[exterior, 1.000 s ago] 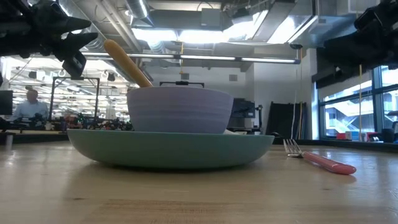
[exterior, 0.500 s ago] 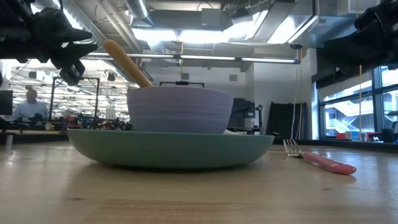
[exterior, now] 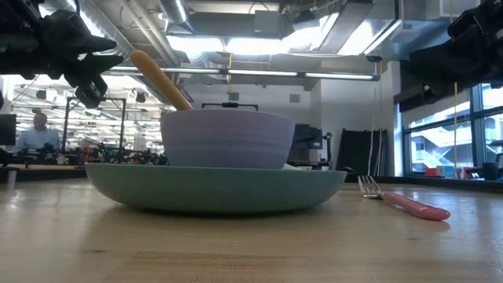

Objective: Set table place
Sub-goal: Return to Home Position

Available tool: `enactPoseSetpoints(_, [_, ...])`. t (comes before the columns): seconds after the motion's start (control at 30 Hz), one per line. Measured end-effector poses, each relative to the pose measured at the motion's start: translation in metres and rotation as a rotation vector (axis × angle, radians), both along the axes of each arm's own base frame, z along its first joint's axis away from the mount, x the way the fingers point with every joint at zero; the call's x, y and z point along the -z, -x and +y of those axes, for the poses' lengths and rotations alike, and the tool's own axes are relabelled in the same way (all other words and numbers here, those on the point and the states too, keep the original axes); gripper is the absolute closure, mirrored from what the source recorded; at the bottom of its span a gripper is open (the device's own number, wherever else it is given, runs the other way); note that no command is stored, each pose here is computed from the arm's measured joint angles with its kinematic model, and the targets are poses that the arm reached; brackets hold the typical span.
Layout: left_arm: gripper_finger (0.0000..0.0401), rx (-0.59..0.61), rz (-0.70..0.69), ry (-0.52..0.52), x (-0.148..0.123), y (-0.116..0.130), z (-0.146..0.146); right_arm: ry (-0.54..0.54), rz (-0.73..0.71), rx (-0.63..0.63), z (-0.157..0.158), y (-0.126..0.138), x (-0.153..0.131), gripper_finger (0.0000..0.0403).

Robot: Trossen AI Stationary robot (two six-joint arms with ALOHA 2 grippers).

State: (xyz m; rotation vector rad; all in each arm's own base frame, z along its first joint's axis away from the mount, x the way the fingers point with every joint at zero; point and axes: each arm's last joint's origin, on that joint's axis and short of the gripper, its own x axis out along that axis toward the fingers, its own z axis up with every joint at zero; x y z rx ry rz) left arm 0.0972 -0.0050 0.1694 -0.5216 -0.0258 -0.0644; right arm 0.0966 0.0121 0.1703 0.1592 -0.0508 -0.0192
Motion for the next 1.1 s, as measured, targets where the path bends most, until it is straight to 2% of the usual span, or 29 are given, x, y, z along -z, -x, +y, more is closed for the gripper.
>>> enactPoseSetpoints(1.1, [0.0305, 0.001, 0.002, 0.0, 0.0001, -0.0002, -0.0001, -0.002, -0.009, -0.001, 0.0, 0.0006, -0.0007, 0.0286])
